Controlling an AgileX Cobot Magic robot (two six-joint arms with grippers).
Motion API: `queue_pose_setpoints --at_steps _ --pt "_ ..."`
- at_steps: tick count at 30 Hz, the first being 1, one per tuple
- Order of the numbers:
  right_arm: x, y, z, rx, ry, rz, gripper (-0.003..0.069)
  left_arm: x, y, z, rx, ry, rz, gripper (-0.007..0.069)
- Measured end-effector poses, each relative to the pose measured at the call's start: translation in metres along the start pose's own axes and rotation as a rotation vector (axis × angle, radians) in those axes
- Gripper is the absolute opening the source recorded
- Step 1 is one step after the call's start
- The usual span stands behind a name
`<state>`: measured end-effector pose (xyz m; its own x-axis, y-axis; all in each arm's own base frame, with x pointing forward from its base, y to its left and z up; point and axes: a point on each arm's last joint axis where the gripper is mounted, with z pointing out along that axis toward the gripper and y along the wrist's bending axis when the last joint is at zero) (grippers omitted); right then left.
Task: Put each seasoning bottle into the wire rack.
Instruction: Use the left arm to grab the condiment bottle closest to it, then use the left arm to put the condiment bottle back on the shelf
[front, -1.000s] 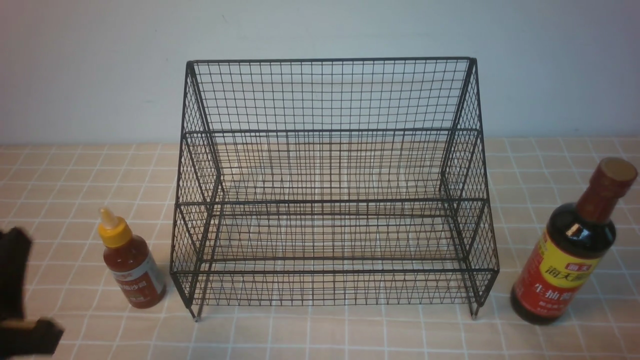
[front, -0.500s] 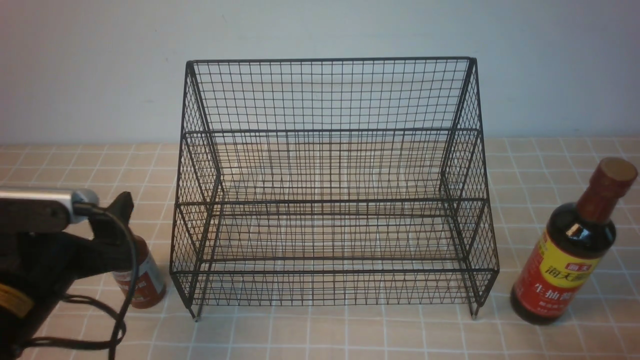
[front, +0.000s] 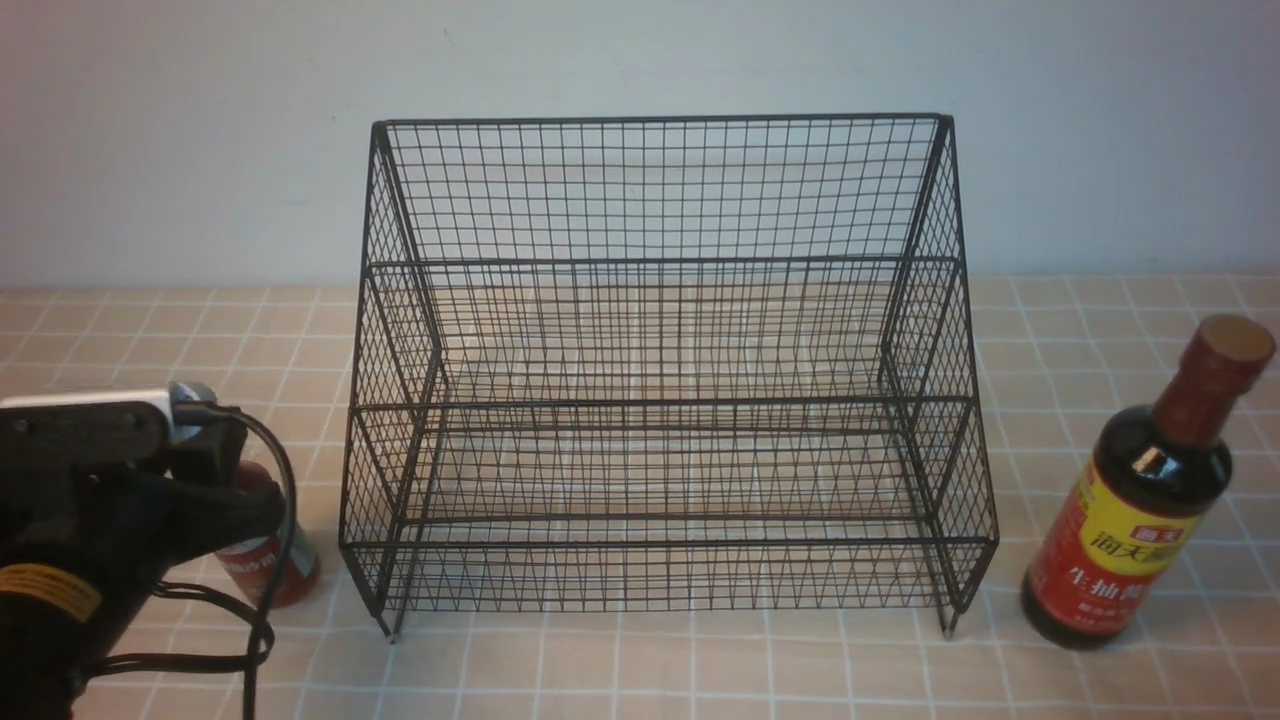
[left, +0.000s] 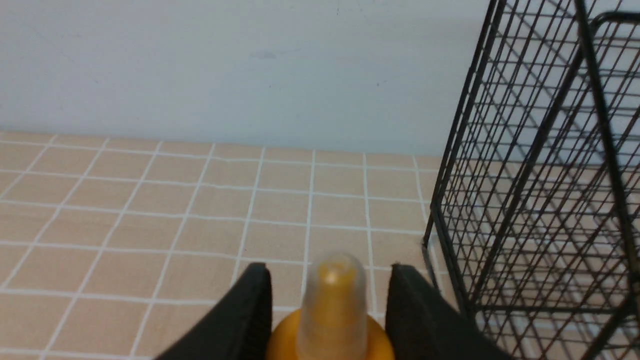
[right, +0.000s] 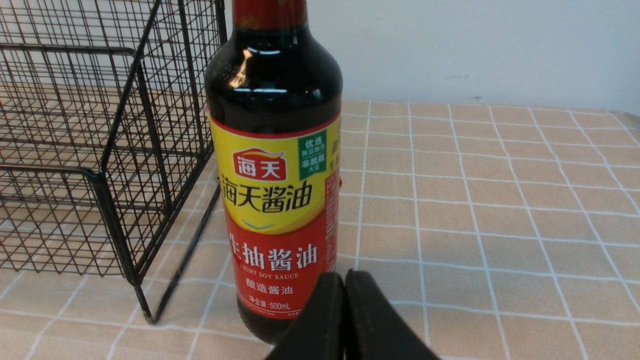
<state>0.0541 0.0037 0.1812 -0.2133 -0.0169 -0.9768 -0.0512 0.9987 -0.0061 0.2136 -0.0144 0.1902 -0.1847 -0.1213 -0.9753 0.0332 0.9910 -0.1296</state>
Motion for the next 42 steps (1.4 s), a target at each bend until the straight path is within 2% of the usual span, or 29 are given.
queue_pose_setpoints --at_steps 4,10,13,16,19,21,22,25,26,29,34,42 --pt "0.000 0.000 0.000 0.000 0.000 0.000 -0.0014 -0.028 -0.004 -0.020 0.008 -0.044 0.001 0.0265" --pt "0.000 0.000 0.000 0.000 0.000 0.000 -0.0014 -0.099 -0.014 -0.066 0.028 -0.081 0.025 0.0265" --pt "0.000 0.000 0.000 0.000 0.000 0.000 -0.0014 -0.127 -0.017 -0.087 0.031 -0.098 -0.014 0.0265" --pt "0.000 0.000 0.000 0.000 0.000 0.000 -0.0014 -0.139 -0.019 -0.098 0.035 -0.108 -0.078 0.0265" --pt "0.000 0.000 0.000 0.000 0.000 0.000 -0.0014 -0.140 -0.021 -0.100 0.053 -0.105 -0.141 0.0265" --pt "0.000 0.000 0.000 0.000 0.000 0.000 -0.0014 -0.137 -0.028 -0.098 0.097 -0.069 -0.165 0.0265" --pt "0.000 0.000 0.000 0.000 0.000 0.000 -0.0014 -0.133 -0.036 -0.094 0.145 -0.036 -0.161 0.0265" --pt "0.000 0.000 0.000 0.000 0.000 0.000 -0.0014 -0.129 -0.046 -0.087 0.204 -0.006 -0.139 0.0265" --pt "0.000 0.000 0.000 0.000 0.000 0.000 -0.0014 -0.126 -0.056 -0.081 0.255 0.007 -0.110 0.0265" --pt "0.000 0.000 0.000 0.000 0.000 0.000 -0.0014 -0.116 -0.076 -0.057 0.328 0.026 -0.051 0.0265" --pt "0.000 0.000 0.000 0.000 0.000 0.000 -0.0014 -0.099 -0.090 -0.022 0.354 0.031 -0.021 0.0265" --pt "0.000 0.000 0.000 0.000 0.000 -0.001 -0.0014 -0.073 -0.097 0.010 0.344 0.099 -0.005 0.0265"
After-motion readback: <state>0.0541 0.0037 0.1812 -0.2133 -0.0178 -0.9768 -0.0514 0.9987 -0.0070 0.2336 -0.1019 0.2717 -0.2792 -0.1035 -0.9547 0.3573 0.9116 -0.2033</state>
